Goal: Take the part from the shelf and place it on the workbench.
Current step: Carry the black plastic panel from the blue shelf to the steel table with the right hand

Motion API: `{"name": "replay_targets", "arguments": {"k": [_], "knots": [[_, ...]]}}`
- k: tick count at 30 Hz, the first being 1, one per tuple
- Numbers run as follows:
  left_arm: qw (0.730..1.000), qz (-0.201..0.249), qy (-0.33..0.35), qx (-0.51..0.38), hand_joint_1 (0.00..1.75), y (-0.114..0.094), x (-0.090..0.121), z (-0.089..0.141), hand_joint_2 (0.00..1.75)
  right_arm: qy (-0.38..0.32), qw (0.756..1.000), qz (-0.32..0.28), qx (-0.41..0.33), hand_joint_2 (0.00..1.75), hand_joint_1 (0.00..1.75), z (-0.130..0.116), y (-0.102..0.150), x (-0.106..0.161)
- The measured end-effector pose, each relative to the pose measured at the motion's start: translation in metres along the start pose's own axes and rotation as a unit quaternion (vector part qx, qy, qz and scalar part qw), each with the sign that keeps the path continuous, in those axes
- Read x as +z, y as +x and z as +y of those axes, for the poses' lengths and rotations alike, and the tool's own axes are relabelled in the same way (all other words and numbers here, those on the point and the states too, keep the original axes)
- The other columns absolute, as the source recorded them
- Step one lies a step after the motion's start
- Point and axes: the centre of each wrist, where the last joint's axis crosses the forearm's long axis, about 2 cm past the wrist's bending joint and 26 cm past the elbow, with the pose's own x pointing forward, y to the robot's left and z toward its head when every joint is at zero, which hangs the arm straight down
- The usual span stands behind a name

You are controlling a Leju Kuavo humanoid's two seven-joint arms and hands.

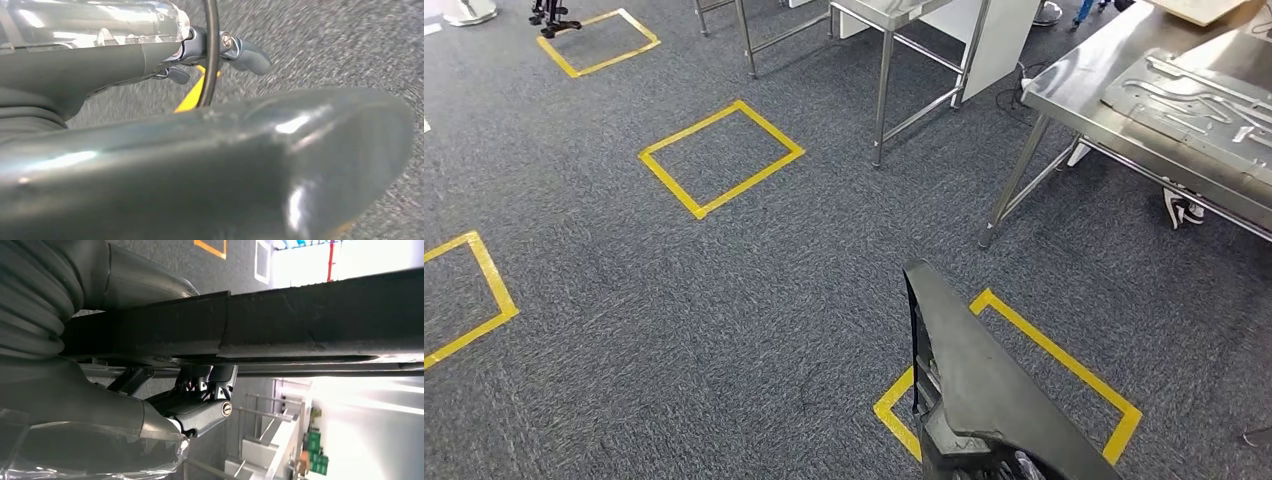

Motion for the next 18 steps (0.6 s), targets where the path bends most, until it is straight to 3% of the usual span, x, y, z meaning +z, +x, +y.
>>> {"name": "replay_targets", "arguments": {"k": [18], "knots": [[1.0,-0.01,-0.004,-0.001,0.0,0.0027,-0.0008,-0.0008,0.0,-0.006,1.0,-0.002,0.009,1.75,1.75,-0.0005,0.0002,-0.0004]]}}
